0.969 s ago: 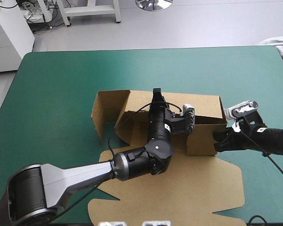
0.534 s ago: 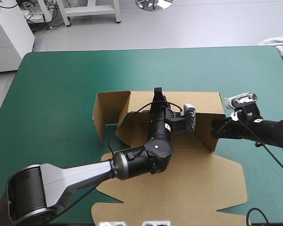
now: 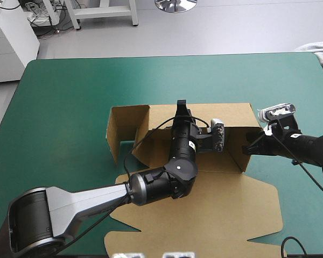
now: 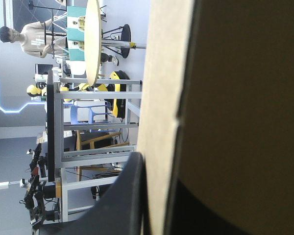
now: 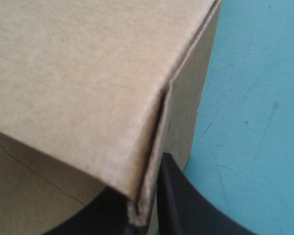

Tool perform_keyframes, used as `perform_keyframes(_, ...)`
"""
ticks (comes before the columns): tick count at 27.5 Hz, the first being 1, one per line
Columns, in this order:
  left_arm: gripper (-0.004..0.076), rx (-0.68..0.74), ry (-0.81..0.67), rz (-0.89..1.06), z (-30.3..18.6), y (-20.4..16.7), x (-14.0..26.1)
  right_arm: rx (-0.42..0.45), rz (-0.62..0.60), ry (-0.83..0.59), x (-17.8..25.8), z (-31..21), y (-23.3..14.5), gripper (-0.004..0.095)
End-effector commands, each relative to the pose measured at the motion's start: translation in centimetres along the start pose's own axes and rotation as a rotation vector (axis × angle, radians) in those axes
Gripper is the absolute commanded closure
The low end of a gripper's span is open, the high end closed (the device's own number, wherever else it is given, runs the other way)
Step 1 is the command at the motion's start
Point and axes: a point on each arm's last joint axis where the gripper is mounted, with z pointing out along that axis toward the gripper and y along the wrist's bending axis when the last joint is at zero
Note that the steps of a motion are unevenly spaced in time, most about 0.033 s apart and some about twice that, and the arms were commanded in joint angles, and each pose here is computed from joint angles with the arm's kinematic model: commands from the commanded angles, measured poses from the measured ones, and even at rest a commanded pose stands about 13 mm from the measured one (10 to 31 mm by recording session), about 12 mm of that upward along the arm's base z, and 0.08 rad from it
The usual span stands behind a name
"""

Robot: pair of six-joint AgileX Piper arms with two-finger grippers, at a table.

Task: Fold the box

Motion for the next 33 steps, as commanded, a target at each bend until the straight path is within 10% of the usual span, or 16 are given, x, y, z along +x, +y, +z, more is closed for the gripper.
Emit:
perform_keyframes(1,0.0734,-0.006,-0.065,-0.084,-1.5,1.7,-0.4,-0.005,-0.002,-0.033,-0.8,-0.4,0.1,0.0923)
perform_keyframes(17,0.0415,0.005,-0.11,-0.09,-1.5,1.7,-0.8,0.009,-0.034,-0.005,-0.5,-0.4,-0.1,0.0923)
perform_keyframes(33,0.0413,-0.068,-0.181,-0.109,-3.9,1.4,-2.7,0.049,-0.013,0.03,-0.3,0.1,-0.7,0.0923)
